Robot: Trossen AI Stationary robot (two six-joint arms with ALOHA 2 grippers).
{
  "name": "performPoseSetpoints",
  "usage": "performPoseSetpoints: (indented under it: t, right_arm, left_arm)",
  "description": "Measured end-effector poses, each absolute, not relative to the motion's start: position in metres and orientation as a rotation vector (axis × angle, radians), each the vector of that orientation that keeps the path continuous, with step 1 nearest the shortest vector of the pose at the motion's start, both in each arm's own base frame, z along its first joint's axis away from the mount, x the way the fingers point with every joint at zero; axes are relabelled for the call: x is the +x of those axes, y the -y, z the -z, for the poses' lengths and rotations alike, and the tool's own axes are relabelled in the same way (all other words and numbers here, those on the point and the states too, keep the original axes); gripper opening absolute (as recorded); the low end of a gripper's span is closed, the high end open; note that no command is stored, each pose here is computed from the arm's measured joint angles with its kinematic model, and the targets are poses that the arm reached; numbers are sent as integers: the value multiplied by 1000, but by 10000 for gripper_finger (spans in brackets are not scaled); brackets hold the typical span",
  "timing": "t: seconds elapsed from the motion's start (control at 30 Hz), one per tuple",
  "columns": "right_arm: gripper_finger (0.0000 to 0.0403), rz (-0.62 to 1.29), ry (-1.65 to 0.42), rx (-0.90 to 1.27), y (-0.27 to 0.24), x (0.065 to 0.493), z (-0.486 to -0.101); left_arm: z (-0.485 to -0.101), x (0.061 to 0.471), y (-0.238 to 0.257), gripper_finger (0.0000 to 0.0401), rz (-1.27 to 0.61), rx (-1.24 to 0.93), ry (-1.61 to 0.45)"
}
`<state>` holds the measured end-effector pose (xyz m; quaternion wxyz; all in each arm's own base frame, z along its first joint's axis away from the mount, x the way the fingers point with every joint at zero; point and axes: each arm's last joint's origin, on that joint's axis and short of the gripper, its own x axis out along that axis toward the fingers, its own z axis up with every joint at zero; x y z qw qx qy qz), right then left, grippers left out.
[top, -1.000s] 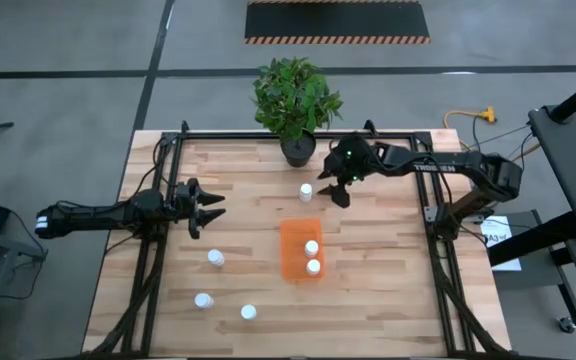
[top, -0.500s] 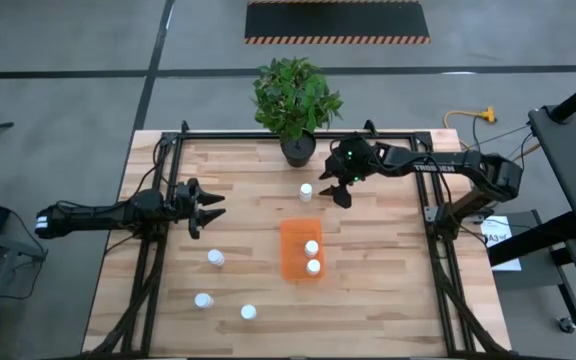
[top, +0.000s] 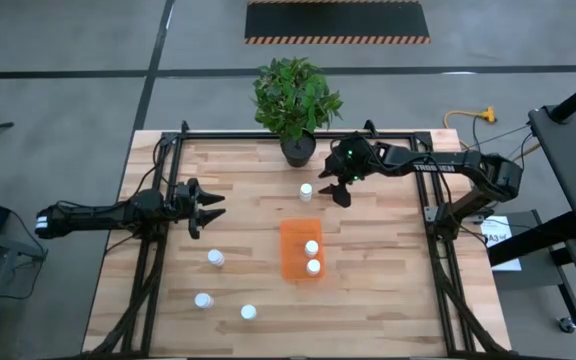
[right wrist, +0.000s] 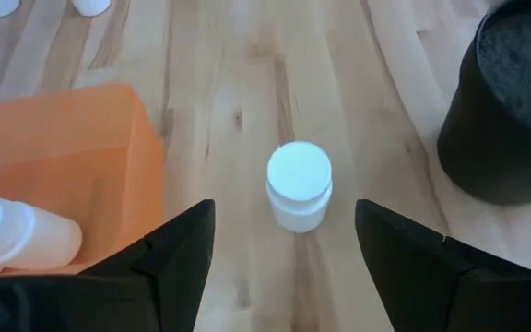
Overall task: Pick and place pill bottles into a basket
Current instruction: Put the white pill bottle into the orange bin
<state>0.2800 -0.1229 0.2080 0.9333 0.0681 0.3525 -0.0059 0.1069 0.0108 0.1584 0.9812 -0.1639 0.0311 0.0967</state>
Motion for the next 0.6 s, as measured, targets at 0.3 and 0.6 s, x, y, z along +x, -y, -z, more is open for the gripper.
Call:
performPoseSetpoints:
  t: [0.3, 0.6]
  right_arm:
    - [249, -3, -683, 63, 127, 288, -203]
    - [249, -11, -753, 99, 130, 295, -178]
  left_arm:
    - [-158, 107, -11, 200, -195, -330, -63]
    - [-158, 107, -11, 200, -195, -330, -62]
